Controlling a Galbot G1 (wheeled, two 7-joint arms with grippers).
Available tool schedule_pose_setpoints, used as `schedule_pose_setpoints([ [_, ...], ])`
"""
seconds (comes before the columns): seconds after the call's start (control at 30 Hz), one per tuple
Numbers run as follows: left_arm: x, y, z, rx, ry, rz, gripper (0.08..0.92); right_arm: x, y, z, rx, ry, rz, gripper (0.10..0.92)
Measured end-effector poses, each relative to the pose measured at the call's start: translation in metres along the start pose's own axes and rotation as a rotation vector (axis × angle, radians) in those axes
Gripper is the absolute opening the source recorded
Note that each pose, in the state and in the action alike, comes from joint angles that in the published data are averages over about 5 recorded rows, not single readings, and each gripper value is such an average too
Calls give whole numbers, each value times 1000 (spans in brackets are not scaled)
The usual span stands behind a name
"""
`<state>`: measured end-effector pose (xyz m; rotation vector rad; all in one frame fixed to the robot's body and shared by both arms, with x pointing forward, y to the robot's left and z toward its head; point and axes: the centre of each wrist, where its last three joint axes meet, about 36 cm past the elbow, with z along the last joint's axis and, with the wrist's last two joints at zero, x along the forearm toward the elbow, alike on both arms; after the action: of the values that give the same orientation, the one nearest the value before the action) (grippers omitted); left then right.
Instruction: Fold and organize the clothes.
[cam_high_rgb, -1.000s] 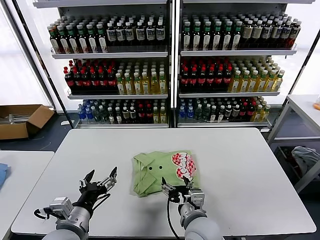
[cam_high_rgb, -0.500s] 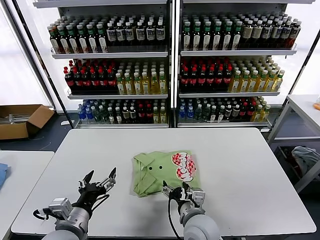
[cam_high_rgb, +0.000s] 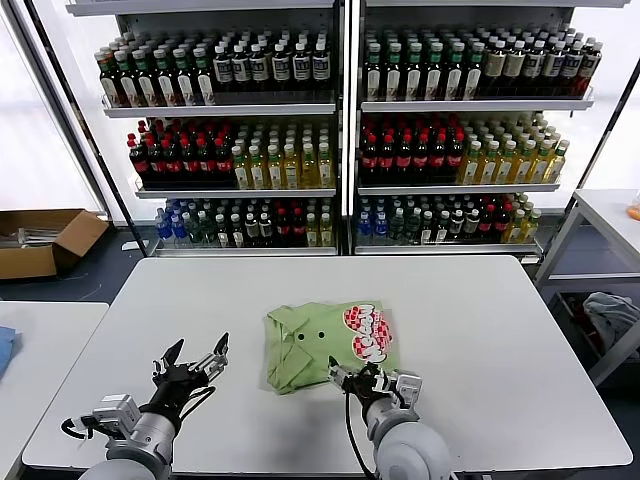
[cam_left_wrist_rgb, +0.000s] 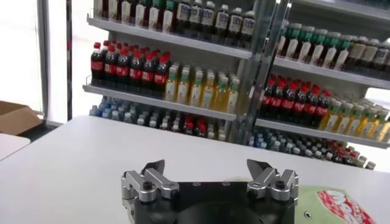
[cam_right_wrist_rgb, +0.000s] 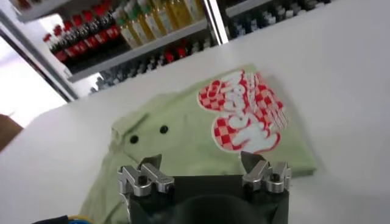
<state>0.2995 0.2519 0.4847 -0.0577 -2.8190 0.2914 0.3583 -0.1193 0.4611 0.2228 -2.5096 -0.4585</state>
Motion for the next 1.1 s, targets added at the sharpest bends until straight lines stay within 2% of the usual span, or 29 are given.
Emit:
schedule_pose_setpoints([
  [0.2, 2, -4, -2, 5, -32, 4, 823, 22, -14, -28, 32, -130, 12, 823],
  [0.57, -2, -8, 6, -6, -124, -17, 823, 37, -83, -45, 173, -311, 222, 823],
  [0.77, -4, -10, 9, -32, -166, -25, 823, 46, -101, -44, 211, -355, 287, 823],
  [1.1, -2, -11, 12, -69, -201, -32, 823, 56, -110, -40, 240, -381, 331, 823],
])
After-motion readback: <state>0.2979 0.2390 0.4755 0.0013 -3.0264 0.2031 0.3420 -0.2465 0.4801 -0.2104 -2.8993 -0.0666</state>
